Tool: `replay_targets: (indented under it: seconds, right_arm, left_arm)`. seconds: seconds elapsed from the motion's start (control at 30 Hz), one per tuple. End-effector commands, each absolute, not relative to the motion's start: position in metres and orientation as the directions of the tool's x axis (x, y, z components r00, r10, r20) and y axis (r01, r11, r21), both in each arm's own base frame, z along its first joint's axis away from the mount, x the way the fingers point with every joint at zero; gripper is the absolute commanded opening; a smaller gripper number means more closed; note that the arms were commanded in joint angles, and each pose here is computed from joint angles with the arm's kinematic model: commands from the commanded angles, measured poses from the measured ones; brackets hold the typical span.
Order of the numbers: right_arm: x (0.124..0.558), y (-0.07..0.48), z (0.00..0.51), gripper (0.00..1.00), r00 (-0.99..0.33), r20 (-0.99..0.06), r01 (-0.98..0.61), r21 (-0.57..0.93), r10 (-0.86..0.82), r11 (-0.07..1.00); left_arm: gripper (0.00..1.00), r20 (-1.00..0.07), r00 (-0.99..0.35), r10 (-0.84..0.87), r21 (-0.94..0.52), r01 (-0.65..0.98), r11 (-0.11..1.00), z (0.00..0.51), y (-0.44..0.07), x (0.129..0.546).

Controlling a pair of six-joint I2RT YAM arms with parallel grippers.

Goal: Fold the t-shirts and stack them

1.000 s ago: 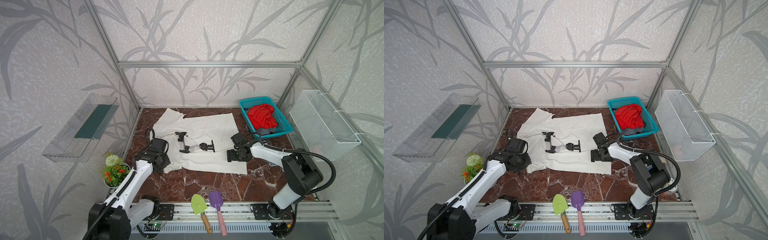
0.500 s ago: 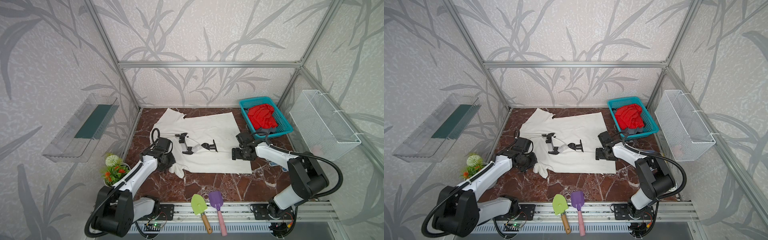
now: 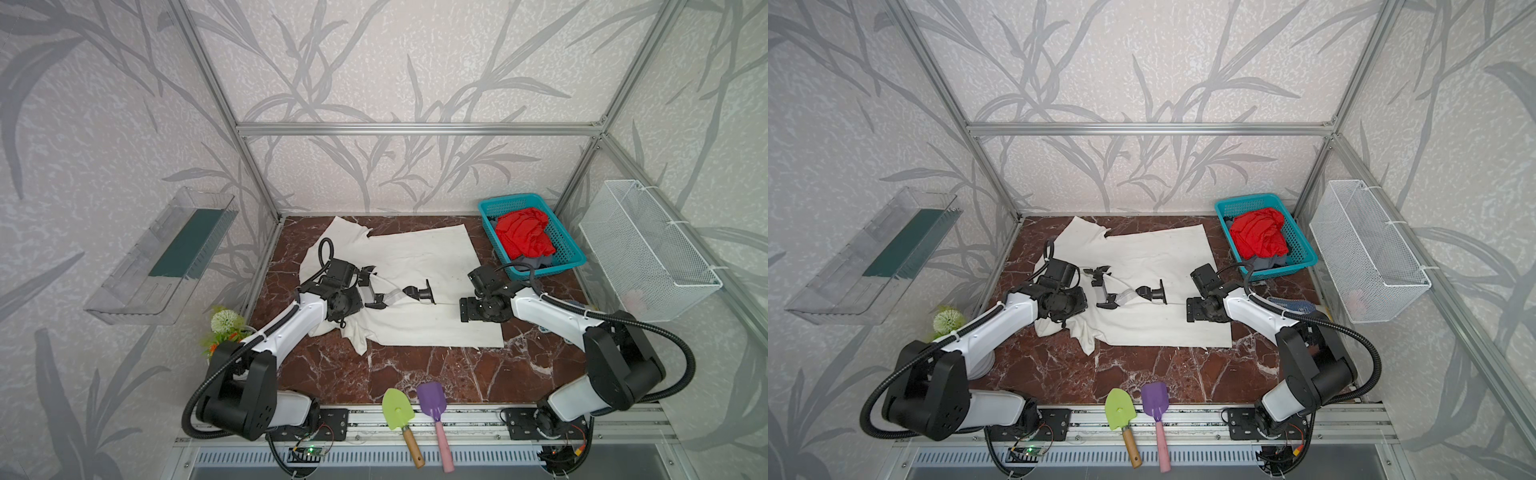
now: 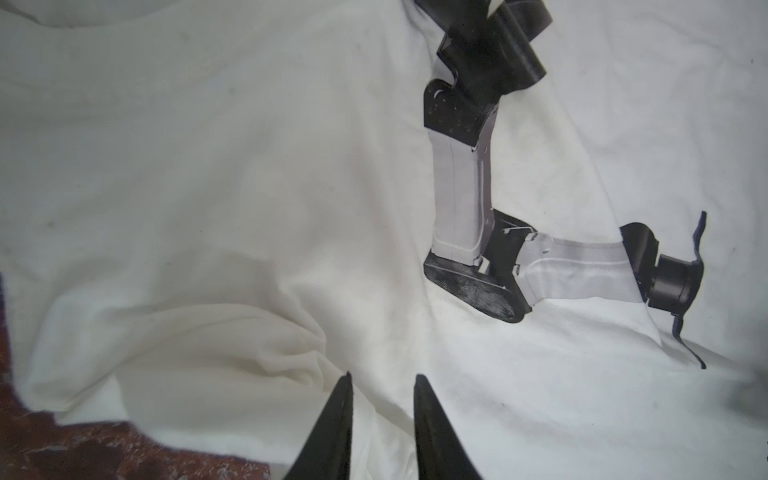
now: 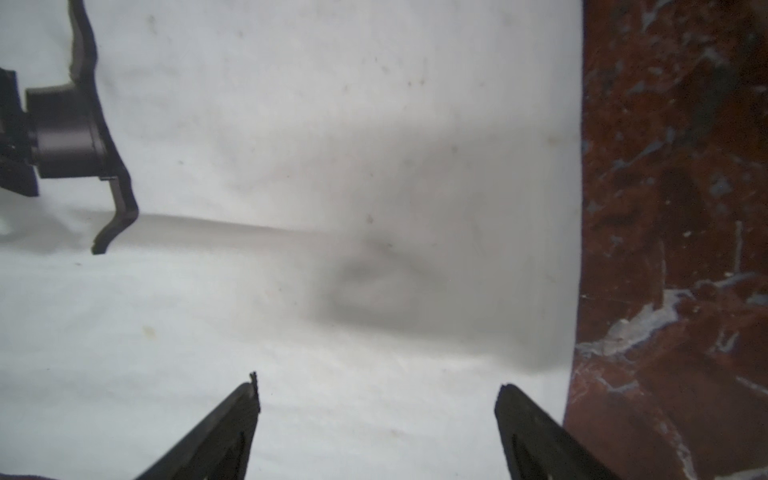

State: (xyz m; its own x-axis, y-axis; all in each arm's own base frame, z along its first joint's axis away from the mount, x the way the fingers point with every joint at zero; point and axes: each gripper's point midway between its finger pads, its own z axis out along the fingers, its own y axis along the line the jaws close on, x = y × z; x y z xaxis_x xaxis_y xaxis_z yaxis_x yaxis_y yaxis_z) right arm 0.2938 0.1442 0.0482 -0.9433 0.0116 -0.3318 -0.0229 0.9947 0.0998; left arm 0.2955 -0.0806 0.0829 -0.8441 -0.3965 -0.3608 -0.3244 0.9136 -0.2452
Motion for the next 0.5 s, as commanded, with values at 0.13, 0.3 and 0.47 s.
replay_targets:
  seconds: [0.13, 0.3, 0.47]
  right_arm:
    - [0.297, 0.153, 0.055, 0.9, -0.944, -0.331, -0.053, 0.119, -0.01, 0.991]
    - [0.295, 0.152, 0.054, 0.9, -0.944, -0.331, -0.059, 0.115, -0.018, 0.992]
    - [0.293, 0.152, 0.051, 0.9, -0.946, -0.323, -0.055, 0.116, -0.015, 0.992]
  left_arm:
    - [0.26, -0.366, -0.801, -0.474, -0.15, -0.452, 0.879, 0.07, -0.042, 0.235]
    - [0.22, -0.353, -0.789, -0.503, -0.109, -0.5, 0.859, 0.063, -0.029, 0.209]
    - [0.21, -0.356, -0.783, -0.51, -0.154, -0.489, 0.858, 0.053, -0.034, 0.212]
